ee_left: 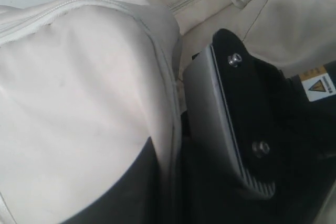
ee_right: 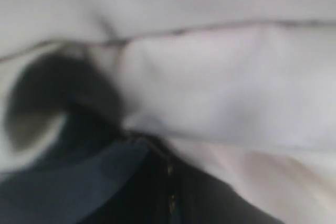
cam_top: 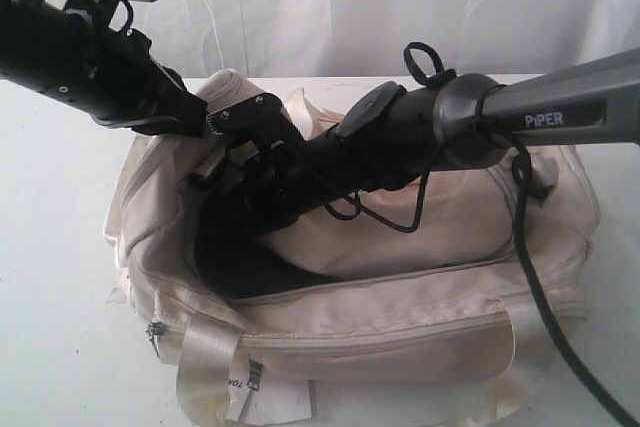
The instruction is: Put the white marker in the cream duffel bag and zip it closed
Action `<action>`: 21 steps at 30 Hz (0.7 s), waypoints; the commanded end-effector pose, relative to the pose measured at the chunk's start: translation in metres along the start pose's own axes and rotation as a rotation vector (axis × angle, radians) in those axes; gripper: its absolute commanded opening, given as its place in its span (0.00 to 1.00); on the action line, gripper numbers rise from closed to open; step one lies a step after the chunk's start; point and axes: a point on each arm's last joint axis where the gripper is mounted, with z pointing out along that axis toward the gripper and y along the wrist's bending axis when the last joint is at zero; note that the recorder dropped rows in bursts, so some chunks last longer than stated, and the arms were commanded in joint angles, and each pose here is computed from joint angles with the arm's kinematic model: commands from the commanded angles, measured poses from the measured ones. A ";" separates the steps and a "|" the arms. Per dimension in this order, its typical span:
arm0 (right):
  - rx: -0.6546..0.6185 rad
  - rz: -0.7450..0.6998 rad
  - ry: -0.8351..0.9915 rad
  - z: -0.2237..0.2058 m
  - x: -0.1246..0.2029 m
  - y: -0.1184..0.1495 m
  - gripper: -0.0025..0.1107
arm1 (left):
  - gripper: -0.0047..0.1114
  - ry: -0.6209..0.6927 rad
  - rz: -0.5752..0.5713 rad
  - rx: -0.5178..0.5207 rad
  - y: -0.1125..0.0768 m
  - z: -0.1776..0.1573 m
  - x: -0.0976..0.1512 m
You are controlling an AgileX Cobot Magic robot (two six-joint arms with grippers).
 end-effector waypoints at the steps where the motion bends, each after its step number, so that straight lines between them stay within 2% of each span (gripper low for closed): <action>1: -0.071 0.002 0.000 -0.009 -0.006 0.009 0.02 | 0.19 -0.017 -0.013 0.039 -0.008 -0.005 -0.002; 8: -0.176 -0.058 0.031 -0.027 -0.011 0.024 0.02 | 0.19 -0.017 -0.013 0.039 -0.008 -0.005 -0.002; 16: -0.205 -0.100 0.231 -0.045 0.000 0.031 0.02 | 0.19 -0.019 -0.005 0.037 -0.008 -0.005 -0.003; 21: -0.244 -0.086 0.274 -0.057 -0.001 0.038 0.02 | 0.19 -0.025 0.010 0.030 -0.007 -0.005 -0.003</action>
